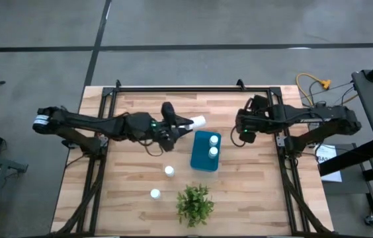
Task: Pick and place pill bottles into a basket
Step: Put the white pill bottle into the blue bin
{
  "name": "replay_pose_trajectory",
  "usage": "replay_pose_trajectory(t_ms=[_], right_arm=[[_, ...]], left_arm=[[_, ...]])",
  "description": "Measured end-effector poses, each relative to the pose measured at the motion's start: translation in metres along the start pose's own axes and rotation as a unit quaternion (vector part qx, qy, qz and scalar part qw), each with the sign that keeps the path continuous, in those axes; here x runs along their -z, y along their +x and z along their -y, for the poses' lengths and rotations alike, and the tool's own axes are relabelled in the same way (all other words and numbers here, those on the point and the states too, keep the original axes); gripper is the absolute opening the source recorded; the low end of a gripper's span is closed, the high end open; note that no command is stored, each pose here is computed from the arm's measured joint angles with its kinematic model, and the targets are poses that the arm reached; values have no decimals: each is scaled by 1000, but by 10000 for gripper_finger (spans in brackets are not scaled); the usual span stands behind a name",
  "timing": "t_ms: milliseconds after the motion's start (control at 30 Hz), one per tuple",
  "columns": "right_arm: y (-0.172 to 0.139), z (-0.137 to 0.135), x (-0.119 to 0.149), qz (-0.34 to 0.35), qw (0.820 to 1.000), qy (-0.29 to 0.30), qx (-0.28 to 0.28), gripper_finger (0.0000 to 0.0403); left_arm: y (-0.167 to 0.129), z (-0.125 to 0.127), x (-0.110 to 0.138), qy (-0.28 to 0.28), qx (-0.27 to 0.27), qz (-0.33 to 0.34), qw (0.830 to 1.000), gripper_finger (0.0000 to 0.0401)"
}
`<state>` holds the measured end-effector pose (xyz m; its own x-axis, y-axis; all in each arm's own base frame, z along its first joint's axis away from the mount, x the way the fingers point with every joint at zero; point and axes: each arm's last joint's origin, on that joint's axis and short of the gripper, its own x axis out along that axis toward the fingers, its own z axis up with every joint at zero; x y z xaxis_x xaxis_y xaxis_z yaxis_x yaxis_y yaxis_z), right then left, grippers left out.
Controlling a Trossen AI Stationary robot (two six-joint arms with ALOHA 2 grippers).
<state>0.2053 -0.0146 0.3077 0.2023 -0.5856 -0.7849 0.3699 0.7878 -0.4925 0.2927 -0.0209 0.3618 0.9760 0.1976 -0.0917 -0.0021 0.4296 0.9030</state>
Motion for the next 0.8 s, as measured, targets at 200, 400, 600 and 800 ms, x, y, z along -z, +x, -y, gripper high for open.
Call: replay_pose_trajectory(t_ms=[200, 400, 600, 800], right_arm=[[2, -6, 15, 102, 994, 20, -38, 287], [-1, -9, 22, 155, 983, 27, -93, 222], [-8, -15, 21, 210, 962, 3, -177, 109], [-22, -17, 19, 310, 913, -22, -263, 15]], left_arm=[[-24, -10, 1, -72, 20, 16, 997, 144], [-41, -10, 6, -125, 61, 7, 990, 144], [-47, -7, 8, -143, 87, 15, 986, 144], [-45, -4, 8, -154, 102, 26, 982, 144]])
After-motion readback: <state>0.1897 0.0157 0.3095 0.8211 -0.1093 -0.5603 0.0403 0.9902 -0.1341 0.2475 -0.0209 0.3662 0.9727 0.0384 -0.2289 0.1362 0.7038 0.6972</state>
